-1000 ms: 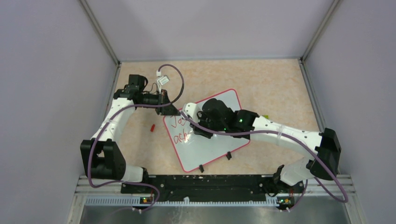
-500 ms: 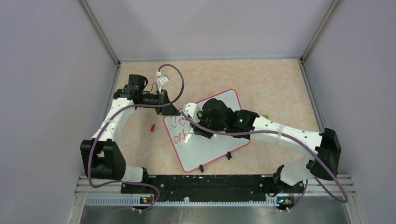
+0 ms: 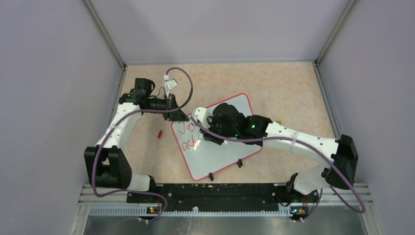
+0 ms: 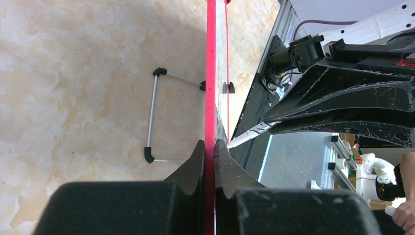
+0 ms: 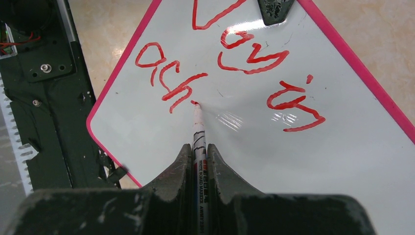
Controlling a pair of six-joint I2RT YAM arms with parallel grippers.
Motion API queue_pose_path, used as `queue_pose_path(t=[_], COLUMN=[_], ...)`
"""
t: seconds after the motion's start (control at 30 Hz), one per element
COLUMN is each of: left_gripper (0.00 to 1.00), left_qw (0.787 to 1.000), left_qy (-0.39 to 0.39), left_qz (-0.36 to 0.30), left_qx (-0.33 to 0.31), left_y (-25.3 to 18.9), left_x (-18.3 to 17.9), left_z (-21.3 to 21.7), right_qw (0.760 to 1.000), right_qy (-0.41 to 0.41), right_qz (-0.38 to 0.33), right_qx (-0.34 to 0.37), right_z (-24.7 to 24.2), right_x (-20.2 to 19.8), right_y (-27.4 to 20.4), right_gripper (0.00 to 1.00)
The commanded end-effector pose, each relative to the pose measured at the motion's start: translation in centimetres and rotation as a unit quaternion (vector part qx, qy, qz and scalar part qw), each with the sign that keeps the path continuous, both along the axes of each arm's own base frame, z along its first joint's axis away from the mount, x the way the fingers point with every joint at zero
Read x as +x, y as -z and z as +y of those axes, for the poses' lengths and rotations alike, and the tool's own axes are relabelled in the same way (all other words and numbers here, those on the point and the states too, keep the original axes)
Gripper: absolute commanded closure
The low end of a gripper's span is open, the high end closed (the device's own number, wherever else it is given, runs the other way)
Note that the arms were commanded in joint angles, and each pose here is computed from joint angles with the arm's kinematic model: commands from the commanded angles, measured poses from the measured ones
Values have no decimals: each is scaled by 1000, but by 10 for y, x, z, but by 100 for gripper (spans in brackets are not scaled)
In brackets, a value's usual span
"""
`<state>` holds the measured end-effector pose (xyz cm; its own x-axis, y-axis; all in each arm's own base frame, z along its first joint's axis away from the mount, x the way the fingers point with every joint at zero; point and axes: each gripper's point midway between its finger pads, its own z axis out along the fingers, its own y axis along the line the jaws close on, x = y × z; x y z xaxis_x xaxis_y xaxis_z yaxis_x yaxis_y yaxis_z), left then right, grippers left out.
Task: Write a sentence on the whiteboard
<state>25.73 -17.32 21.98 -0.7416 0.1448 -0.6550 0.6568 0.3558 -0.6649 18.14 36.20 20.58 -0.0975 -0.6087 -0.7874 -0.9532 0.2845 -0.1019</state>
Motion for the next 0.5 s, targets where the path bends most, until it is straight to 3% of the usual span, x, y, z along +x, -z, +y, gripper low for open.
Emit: queue_pose_path(t=[0.0,0.47], left_gripper=[100,100], left_qw=[998,998], left_qy=[-22,-23], left_qz=[-19,-18], left_qx=[46,47], left_y=[11,12], left_x=[9,9], left_z=[10,10], right_qw=[1000,1000], right_qy=[15,-14], right_qz=[-16,-3], right_qx=[11,-11], right_z=[-5,-5], right_x=[9,-13], right_y=[-8,11], right_gripper=[100,100])
